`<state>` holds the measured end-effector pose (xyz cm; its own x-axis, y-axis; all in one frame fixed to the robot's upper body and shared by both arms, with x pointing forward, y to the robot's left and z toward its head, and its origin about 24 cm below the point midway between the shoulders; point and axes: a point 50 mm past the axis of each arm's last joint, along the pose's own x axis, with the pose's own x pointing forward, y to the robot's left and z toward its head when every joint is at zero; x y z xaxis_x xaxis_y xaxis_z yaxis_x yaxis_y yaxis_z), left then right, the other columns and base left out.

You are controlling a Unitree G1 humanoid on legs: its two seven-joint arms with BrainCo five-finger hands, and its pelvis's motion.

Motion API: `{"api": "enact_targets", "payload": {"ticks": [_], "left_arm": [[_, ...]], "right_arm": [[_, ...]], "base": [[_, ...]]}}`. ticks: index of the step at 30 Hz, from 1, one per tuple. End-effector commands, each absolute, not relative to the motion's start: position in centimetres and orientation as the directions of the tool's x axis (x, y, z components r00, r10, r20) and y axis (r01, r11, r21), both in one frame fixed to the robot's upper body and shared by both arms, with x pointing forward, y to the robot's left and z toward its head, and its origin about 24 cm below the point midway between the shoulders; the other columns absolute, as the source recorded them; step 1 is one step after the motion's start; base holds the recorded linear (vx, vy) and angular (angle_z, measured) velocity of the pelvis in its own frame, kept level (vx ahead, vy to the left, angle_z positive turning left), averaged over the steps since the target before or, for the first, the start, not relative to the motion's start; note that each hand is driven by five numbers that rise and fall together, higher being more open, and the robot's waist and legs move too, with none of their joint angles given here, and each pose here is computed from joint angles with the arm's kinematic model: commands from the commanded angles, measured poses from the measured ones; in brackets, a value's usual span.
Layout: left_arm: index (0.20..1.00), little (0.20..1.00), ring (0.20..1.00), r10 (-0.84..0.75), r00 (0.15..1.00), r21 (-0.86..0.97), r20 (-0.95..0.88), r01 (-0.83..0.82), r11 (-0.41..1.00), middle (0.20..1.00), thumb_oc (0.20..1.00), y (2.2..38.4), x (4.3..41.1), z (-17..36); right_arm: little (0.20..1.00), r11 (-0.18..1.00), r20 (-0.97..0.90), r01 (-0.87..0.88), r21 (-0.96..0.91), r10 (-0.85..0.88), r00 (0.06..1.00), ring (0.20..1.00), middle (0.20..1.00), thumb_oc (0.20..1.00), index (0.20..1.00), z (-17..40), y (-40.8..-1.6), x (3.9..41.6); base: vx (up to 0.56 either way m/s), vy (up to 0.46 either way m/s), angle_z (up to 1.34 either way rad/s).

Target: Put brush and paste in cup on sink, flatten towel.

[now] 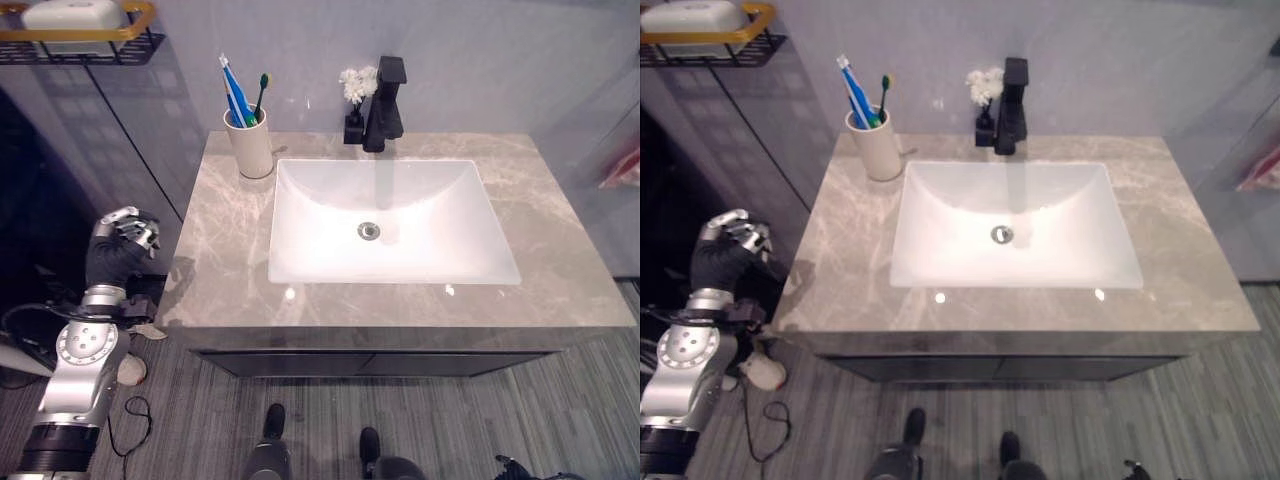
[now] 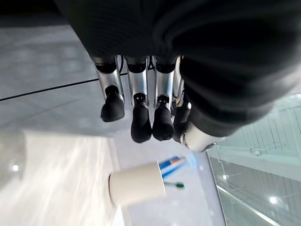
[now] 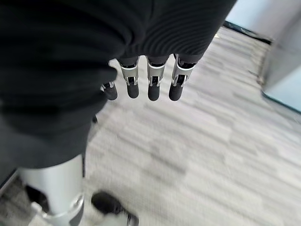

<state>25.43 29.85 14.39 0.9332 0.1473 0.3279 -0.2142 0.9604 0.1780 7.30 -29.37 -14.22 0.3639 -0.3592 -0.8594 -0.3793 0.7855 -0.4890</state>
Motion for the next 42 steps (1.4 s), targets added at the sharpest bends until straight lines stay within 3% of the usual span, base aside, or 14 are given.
{"api": "enact_targets", "payload": {"ticks": [1,8,21,27,42], "left_arm": [[0.200,0.200,0.200,0.133,0.882,0.178,0.452,-0.236,0.955,0.200,0.200,30.5,24.3,17.5],[0.200,0.200,0.200,0.156,0.905,0.133,0.396,-0.225,0.965,0.200,0.200,31.4,24.2,16.9],[0.200,0.200,0.200,0.015,0.961,0.180,0.277,-0.067,0.981,0.200,0.200,29.5,25.5,15.8],[0.200,0.200,0.200,0.059,0.975,0.200,0.215,-0.103,0.974,0.200,0.200,30.0,25.9,14.4],[0.200,0.200,0.200,0.128,0.955,0.222,0.269,-0.191,0.956,0.200,0.200,30.2,28.1,16.1]], "right_arm": [[1.000,0.747,-0.823,-0.402,-0.530,-0.337,0.457,1.000,1.000,1.000,1.000,-13.4,-29.2,10.1],[1.000,0.739,-0.816,-0.425,-0.522,-0.288,0.502,1.000,1.000,1.000,1.000,-13.4,-27.8,11.6],[1.000,0.748,-0.868,-0.461,-0.477,-0.319,0.380,1.000,1.000,1.000,1.000,-14.5,-28.2,8.2],[1.000,0.745,-0.869,-0.461,-0.482,-0.337,0.363,1.000,1.000,1.000,1.000,-14.4,-28.8,7.5],[1.000,0.747,-0.856,-0.450,-0.490,-0.315,0.409,1.000,1.000,1.000,1.000,-14.0,-28.4,8.9]], "base": [[0.02,0.138,-0.51],[0.02,0.076,-0.30],[0.04,-0.010,-0.07],[0.02,-0.026,0.00],[-0.01,-0.005,0.00]]}}
